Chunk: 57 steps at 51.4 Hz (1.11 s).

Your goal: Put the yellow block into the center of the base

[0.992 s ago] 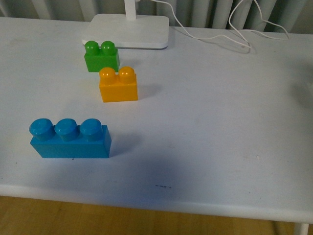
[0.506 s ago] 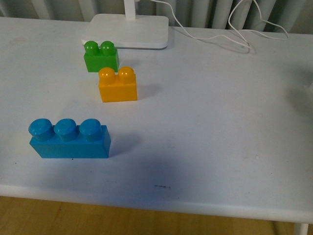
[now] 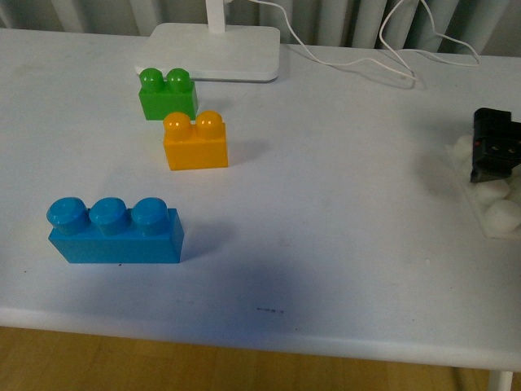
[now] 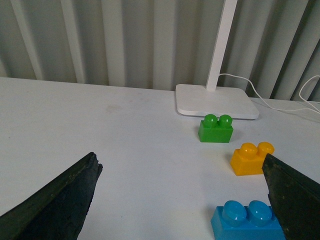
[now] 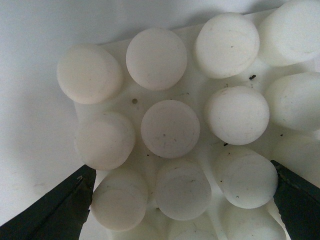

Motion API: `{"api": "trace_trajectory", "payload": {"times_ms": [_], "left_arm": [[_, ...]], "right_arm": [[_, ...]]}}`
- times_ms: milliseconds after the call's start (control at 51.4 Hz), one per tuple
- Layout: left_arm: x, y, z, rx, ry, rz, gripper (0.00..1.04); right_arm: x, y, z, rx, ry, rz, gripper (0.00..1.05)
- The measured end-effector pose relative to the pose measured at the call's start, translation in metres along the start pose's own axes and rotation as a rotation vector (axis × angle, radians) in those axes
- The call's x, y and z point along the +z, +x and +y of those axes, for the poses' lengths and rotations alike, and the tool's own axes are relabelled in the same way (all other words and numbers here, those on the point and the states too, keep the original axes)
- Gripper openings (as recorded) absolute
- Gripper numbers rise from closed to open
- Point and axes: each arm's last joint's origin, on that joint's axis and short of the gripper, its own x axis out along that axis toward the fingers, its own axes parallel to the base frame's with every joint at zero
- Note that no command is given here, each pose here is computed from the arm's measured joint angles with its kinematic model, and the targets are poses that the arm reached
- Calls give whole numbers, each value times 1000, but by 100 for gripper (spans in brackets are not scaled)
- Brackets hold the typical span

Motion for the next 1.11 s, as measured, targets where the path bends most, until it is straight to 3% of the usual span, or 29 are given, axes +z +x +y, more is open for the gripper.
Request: {"api": "trace_trajectory", "payload": {"times_ms": [836, 1108], "left_arm": [[0, 0, 0, 0, 0, 0, 98], [0, 0, 0, 0, 0, 0, 98]], "right_arm": [[-43, -20, 116, 25, -23, -38, 96], [-31, -15, 139, -19, 13, -74, 96]]}}
